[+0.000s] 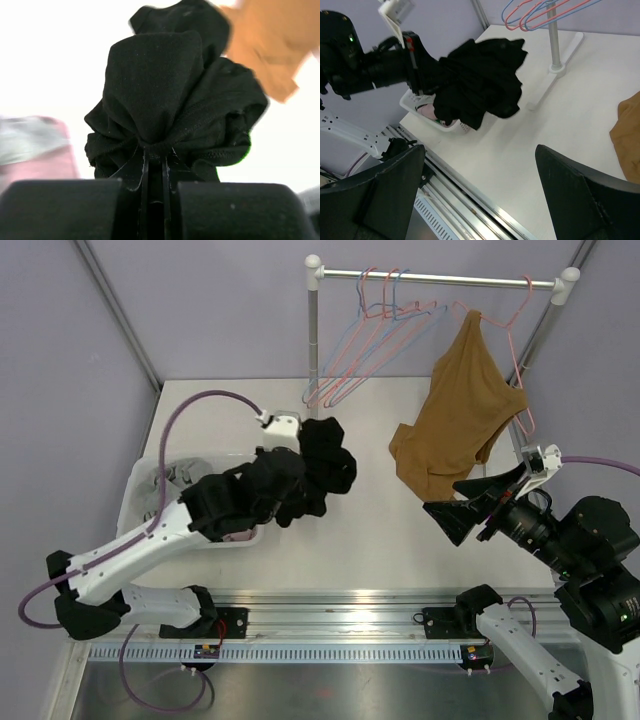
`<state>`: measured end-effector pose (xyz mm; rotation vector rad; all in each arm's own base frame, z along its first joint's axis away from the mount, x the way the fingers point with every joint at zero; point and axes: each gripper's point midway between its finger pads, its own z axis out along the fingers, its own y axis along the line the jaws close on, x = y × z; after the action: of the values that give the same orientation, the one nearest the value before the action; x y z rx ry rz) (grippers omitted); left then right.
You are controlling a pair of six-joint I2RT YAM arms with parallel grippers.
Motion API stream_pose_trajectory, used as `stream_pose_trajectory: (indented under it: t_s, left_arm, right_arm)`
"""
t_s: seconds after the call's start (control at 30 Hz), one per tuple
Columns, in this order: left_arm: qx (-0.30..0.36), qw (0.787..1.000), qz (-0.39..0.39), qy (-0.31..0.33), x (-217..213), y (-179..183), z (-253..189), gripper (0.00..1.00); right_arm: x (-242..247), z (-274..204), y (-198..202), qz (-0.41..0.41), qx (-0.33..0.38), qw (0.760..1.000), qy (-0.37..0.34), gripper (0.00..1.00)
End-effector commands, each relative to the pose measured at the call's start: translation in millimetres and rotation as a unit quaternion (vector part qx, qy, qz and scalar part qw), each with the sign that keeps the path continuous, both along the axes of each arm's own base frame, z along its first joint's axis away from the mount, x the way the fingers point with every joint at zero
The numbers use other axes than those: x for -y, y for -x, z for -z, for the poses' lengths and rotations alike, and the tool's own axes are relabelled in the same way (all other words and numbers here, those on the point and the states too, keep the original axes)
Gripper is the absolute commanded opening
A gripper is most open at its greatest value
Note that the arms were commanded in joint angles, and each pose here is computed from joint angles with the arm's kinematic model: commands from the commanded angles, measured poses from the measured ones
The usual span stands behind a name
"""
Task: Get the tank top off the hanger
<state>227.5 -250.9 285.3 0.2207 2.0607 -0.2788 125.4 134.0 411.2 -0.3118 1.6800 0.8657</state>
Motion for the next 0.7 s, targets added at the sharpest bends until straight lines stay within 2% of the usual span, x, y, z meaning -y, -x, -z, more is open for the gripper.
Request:
stream_pose_trajectory:
  t_s: [0.0, 0.13, 0.2, 0.3, 0.4, 0.43, 0.47, 0.57, 0.67]
  left_arm:
    - [0.029, 0.996, -0.075, -0.041, -63, -17, -31, 0.0]
    - [0.02, 0.991, -0.131, -0.037, -121, -26, -44, 0.0]
    - [0.009, 0.982, -0.184, -0.037, -158, -34, -39, 0.0]
    - [-0.031, 0.972, -0.233, -0.026, -200, -35, -14, 0.0]
    - [-0.101, 0.947, -0.306, -0.018, -251, -40, 35, 0.0]
    - [-0.126, 0.932, -0.339, -0.005, -273, -40, 52, 0.0]
    - [-0.17, 0.924, -0.343, -0.02, -281, -41, 84, 0.0]
    - [-0.251, 0.908, -0.334, -0.034, -285, -34, 140, 0.0]
    - [-0.313, 0.905, -0.287, -0.02, -265, -34, 183, 0.02]
  right_arm:
    - [-3, -7, 0, -0.012, 0.016, 1.0, 0.001, 1.0]
    - [-5, -10, -7, -0.009, 0.02, 1.0, 0.002, 0.99]
    - [-4, -11, -12, 0.001, 0.021, 1.0, 0.005, 0.99]
    - [-7, -10, -24, 0.006, 0.014, 1.0, 0.008, 0.99]
    - [-15, -11, -35, -0.003, 0.01, 1.0, 0.004, 0.99]
    - [-18, -11, -41, -0.005, 0.008, 1.0, 0.002, 1.0]
    - [-19, -11, -44, -0.004, 0.007, 1.0, 0.002, 0.99]
    - [-20, -8, -61, 0.015, -0.008, 1.0, 0.008, 1.0]
    - [-6, -6, -87, 0.082, -0.028, 0.996, 0.025, 1.0]
